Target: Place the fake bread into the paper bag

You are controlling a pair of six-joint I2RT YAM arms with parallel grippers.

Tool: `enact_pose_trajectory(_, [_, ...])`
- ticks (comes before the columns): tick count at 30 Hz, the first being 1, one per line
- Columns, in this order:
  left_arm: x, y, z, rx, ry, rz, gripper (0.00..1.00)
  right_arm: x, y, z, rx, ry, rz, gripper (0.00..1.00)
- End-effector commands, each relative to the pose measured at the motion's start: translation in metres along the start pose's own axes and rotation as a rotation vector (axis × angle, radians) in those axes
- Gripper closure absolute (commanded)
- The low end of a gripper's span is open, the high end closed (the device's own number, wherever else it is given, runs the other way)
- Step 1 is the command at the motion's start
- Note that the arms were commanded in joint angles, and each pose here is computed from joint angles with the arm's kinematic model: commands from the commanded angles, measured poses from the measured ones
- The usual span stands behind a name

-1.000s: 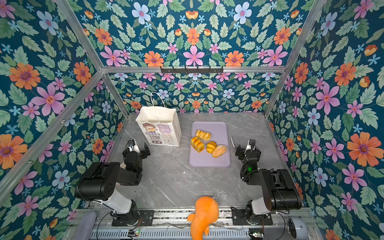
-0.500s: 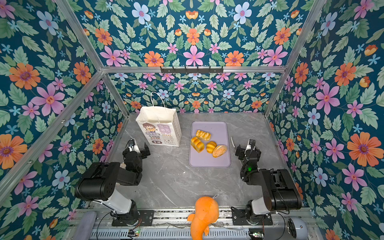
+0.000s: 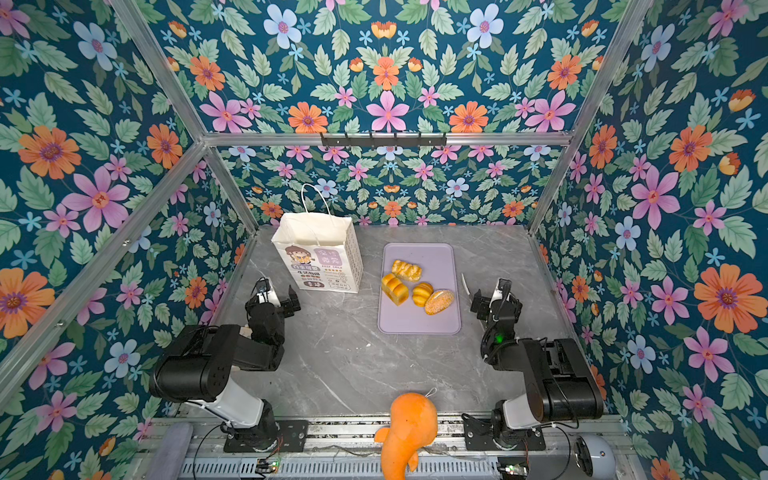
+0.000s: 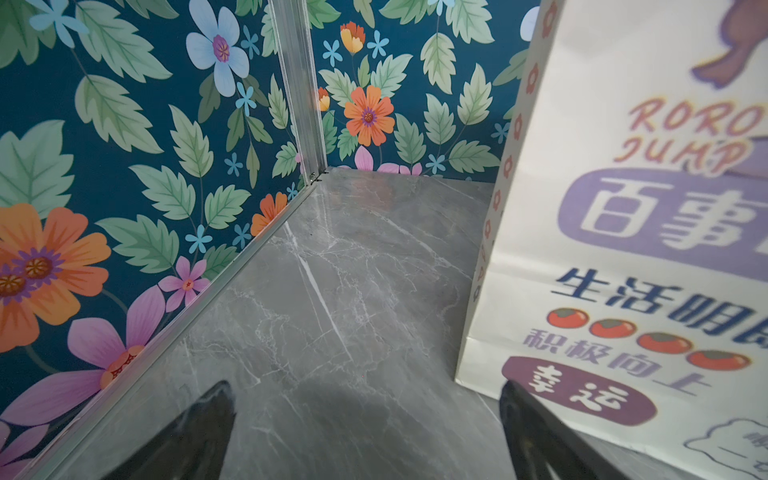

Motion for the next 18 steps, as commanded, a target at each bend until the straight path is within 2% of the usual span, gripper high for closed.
enact_pose_trajectory(1, [0.014, -0.003, 0.004, -0.011, 0.006, -0.010, 0.00, 0.017, 0.000, 0.009, 0.018, -0.066, 0.004, 0.01])
enact_pose_trajectory(3, [0.026, 0.005, 0.006, 0.067, 0.020, 0.040, 0.00, 0.025, 0.000, 0.017, 0.021, -0.056, 0.003, 0.01])
enact_pose_trajectory(5, [0.040, 0.006, 0.016, 0.065, -0.004, 0.064, 0.00, 0.031, 0.001, 0.026, 0.040, -0.004, -0.014, 0.01])
enact_pose_trajectory(8, [0.062, 0.000, 0.029, 0.005, -0.037, 0.125, 0.00, 0.050, 0.002, 0.042, 0.081, -0.002, -0.151, 0.01])
enact_pose_trajectory(11, [0.081, -0.004, 0.037, -0.013, -0.019, 0.174, 0.00, 0.074, 0.004, 0.061, 0.143, 0.009, -0.285, 0.01])
enact_pose_trajectory(13, [0.091, 0.007, 0.041, 0.076, -0.013, 0.228, 0.00, 0.087, 0.003, 0.075, 0.162, 0.051, -0.382, 0.03])
enact_pose_trajectory(16, [0.106, 0.029, 0.047, 0.270, -0.022, 0.293, 0.00, 0.107, 0.018, 0.104, 0.334, 0.048, -0.397, 0.01])
enact_pose_trajectory(18, [0.113, 0.027, 0.048, 0.265, 0.002, 0.284, 0.00, 0.113, 0.024, 0.120, 0.424, 0.008, -0.397, 0.01])
Point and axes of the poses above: each gripper's point midway between its finger pads, its own z axis back along the fingers, its own y axis along the line the jaws close on, x = y × z, the point moved 4 cm from there along z, back along the fingers, and after that the axes turned 9 degrees about z, right-handed, at the moved point
